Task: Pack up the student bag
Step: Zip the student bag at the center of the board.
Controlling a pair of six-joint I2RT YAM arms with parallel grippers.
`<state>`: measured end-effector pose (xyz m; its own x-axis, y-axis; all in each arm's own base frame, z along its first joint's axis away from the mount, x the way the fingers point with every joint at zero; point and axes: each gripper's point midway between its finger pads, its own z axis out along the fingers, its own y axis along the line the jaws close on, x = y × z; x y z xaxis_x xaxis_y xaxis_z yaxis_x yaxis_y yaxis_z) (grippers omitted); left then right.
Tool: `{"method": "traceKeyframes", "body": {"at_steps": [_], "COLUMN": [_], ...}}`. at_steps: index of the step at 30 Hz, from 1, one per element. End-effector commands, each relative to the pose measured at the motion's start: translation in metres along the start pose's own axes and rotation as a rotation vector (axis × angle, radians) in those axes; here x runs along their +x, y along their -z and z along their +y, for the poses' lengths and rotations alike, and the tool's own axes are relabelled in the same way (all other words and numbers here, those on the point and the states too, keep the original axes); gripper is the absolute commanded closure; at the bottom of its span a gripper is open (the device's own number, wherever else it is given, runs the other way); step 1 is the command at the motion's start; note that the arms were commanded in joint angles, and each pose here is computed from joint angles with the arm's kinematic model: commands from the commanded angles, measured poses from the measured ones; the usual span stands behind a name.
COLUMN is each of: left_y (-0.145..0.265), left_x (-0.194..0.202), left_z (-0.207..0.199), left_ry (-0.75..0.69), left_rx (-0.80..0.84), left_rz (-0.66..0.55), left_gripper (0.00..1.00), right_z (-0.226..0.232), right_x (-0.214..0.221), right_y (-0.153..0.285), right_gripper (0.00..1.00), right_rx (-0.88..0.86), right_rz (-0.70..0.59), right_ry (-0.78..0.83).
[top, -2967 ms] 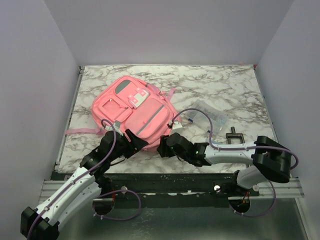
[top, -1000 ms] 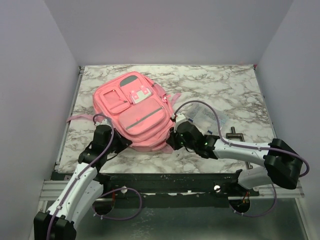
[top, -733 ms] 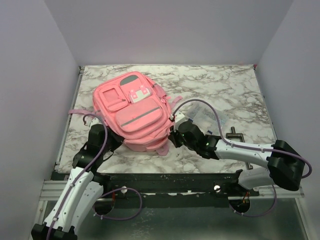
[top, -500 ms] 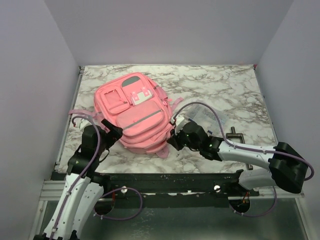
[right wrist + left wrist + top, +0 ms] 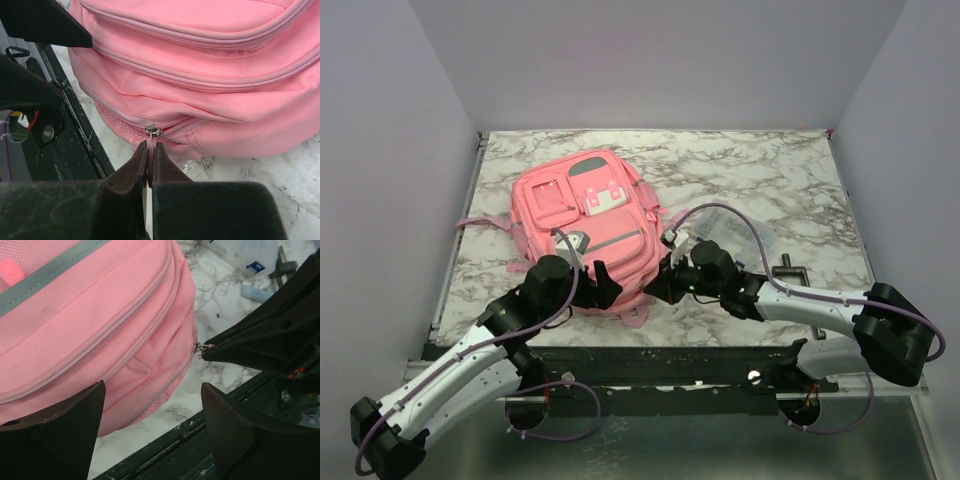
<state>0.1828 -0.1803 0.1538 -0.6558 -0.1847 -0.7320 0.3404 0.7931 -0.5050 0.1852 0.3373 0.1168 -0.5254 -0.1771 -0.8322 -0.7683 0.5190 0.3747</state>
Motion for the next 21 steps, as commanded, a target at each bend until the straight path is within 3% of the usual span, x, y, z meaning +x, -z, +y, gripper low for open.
{"method": "traceKeyframes", "body": {"at_steps": [1,5,10,16,19,21], "left_y": [-0.001,-0.017,-0.042,-0.057,-0.061,-0.060], "left_x": [-0.022,-0.010,0.011,0.027,0.030,0.033], "left_z": [0.003,-0.005,-0.011,-0.022,-0.022,-0.021], "left_ry": [-0.244,-0.345,-0.478,-0.502,-0.517,-0.528], "left_rx": [-0.130,-0.172,-0.219,-0.180,-0.179,-0.178], "left_rz": [-0.083,-0.012,0.091,0.179,0.193,0.210], "left_gripper": [0.21,0.22,0.46,0.56,0.72,0.90], "right_z": [0.007,0.008,0.010,0.010,0.006,-0.005], "right_x": [-0.020,-0.022,-0.025,-0.026,-0.025,-0.024], "right_y": [0.005,0.006,0.009,0.010,0.009,0.010], "right_gripper": [0.99,0.99,0.99,0.99,0.99,1.00], "right_rx": [-0.060,-0.087,-0.101,-0.101,-0.083,-0.023], "right_rz": [-0.016,0.001,0.001,-0.001,0.006,0.009], "right_ry": [-0.074,-0.081,-0.064,-0.071,-0.059,-0.036]}}
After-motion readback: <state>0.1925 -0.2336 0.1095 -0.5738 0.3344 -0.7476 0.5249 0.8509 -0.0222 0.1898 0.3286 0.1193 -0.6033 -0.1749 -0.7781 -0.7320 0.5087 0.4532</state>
